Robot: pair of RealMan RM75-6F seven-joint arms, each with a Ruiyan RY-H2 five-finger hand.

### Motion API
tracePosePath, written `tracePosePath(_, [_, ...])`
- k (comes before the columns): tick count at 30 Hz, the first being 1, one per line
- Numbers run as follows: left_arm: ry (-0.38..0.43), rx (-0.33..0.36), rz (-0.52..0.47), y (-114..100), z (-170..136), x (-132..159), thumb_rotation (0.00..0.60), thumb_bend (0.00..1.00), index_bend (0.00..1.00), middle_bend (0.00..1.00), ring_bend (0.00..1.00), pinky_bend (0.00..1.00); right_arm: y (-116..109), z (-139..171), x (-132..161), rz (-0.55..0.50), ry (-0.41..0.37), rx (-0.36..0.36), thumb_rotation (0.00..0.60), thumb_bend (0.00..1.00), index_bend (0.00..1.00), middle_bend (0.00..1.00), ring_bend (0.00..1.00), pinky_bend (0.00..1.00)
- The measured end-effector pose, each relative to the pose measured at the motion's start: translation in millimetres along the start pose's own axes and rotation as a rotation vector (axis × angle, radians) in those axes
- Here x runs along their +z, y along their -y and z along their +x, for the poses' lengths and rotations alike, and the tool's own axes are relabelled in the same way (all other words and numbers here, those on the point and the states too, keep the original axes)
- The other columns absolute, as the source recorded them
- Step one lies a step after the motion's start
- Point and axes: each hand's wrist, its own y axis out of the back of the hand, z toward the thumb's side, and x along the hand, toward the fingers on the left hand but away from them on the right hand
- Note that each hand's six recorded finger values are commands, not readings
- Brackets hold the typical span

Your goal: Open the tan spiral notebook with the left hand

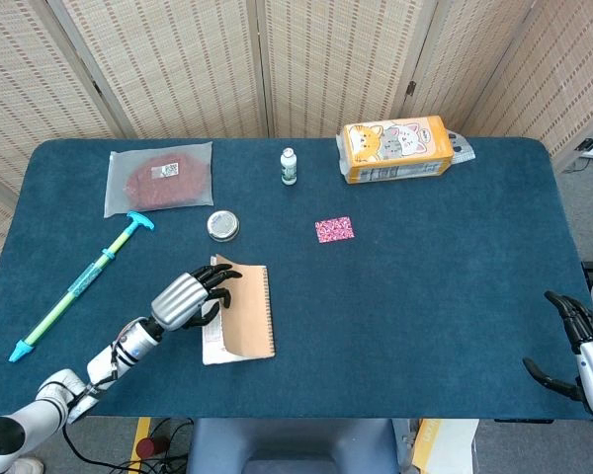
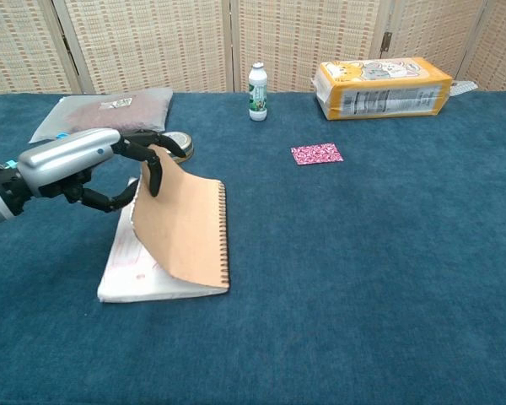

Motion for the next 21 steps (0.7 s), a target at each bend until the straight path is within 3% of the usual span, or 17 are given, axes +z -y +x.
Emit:
tracePosePath(13, [-0.065, -0.015, 0.099, -42, -42, -34, 0.600, 0.66, 0.64, 0.22, 0.15, 0.26, 3, -4, 7, -0.002, -0.021, 0.006, 0.600, 0.26, 0.00, 0.15, 0.10, 0.15])
tracePosePath(21, [0.047, -0.031, 0.158, -49, -27, -2, 0.600, 0.66, 0.61, 0.22, 0.15, 0.26, 1, 0, 4, -0.003, -0.012, -0.004, 0.600, 0.26, 0.00, 0.15, 0.10, 0.15])
